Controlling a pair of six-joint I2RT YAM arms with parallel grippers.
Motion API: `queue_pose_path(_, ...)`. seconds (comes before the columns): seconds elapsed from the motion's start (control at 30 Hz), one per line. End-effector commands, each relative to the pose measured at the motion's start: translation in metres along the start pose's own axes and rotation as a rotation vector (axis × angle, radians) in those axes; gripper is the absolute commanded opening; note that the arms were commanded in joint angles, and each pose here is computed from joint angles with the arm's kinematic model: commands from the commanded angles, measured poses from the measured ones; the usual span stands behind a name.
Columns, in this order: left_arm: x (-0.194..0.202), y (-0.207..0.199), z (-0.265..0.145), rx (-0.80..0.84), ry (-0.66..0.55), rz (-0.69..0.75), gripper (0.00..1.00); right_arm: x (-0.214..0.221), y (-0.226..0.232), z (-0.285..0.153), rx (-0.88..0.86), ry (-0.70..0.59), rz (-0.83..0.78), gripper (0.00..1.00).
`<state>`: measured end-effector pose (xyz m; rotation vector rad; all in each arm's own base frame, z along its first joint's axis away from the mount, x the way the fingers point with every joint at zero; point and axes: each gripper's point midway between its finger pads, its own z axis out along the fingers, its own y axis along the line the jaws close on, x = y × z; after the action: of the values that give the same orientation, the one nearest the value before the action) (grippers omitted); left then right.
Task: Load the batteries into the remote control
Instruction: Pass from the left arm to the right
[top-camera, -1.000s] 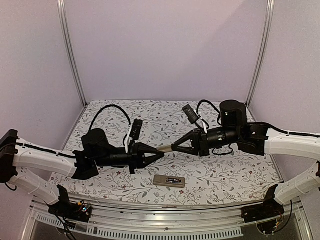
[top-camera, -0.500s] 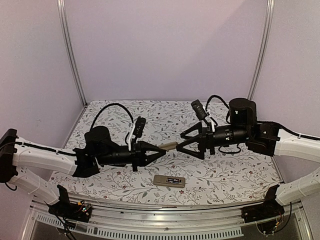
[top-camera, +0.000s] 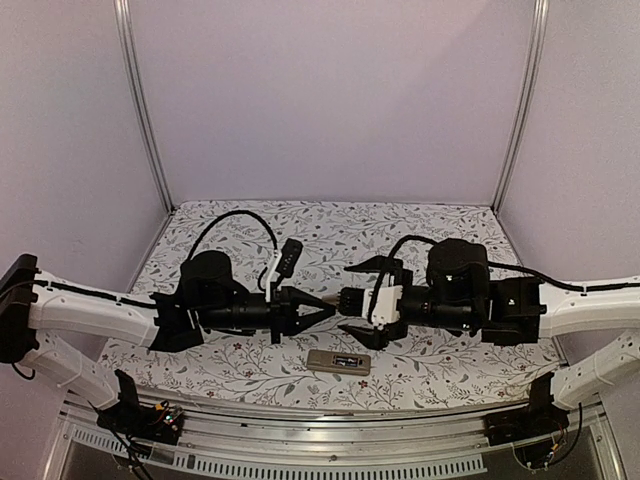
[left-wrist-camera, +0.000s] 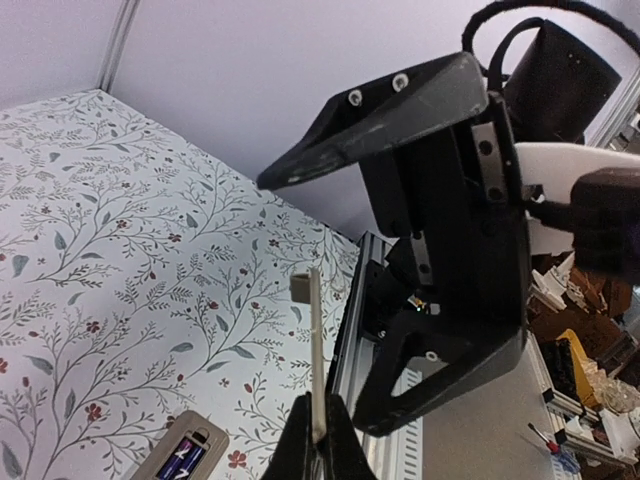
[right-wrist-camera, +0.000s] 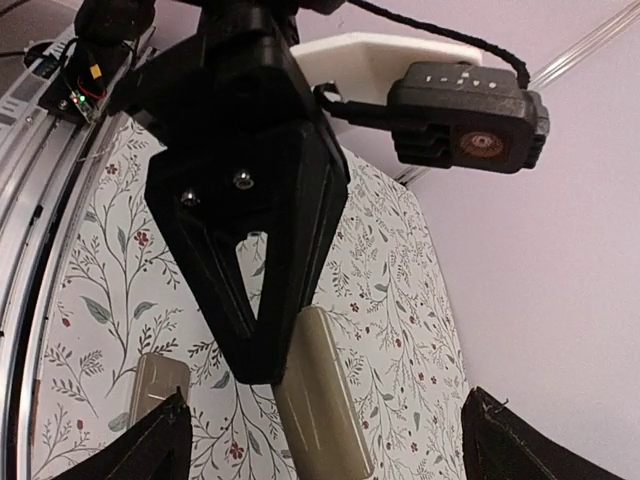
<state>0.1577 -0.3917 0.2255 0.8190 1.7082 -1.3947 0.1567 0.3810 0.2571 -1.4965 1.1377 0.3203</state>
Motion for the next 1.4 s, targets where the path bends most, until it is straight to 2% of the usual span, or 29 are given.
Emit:
queue_pose_path(0.0,-0.002,0.000,0.004,0.007,0.015,-0.006,0.00,0.009,-0.020,0.009,0.105,0.104,-0.278,0.88)
queue_pose_path(0.2,0.000,0.001,0.005,0.003,0.021,-0.009,0.00,0.013,-0.014,0.012,0.085,0.117,-0.304,0.59)
queue_pose_path(0.27,0.000,0.002,0.007,0.003,0.024,-0.010,0.00,0.011,-0.013,0.011,0.085,0.111,-0.300,0.53)
queue_pose_path(0.37,0.000,0.002,0.008,0.004,0.029,-0.013,0.00,0.010,-0.010,0.012,0.082,0.109,-0.301,0.50)
queue_pose_path(0.6,0.000,0.002,0.009,0.003,0.033,-0.016,0.00,0.015,-0.008,0.014,0.084,0.134,-0.310,0.36)
queue_pose_path(0.87,0.003,0.003,0.012,0.010,0.044,-0.023,0.00,0.026,-0.008,0.016,0.093,0.176,-0.315,0.27)
queue_pose_path(1.07,0.004,0.004,0.013,0.007,0.049,-0.026,0.00,0.022,-0.007,0.014,0.088,0.156,-0.299,0.17)
queue_pose_path(1.2,0.004,0.004,0.013,0.010,0.050,-0.021,0.00,0.022,-0.005,0.012,0.077,0.145,-0.273,0.15)
queue_pose_path(1.23,0.005,0.004,0.013,0.011,0.054,-0.019,0.12,0.021,-0.004,0.011,0.075,0.143,-0.263,0.14)
queue_pose_path(1.3,0.005,0.006,0.013,0.006,0.063,-0.013,0.51,0.023,-0.004,0.010,0.072,0.150,-0.230,0.11)
queue_pose_path(1.33,0.004,0.007,0.011,-0.001,0.065,-0.003,0.63,0.025,-0.002,0.010,0.066,0.160,-0.211,0.10)
queue_pose_path(1.37,0.003,0.008,0.010,-0.011,0.065,0.010,0.72,0.028,0.000,0.009,0.056,0.172,-0.194,0.10)
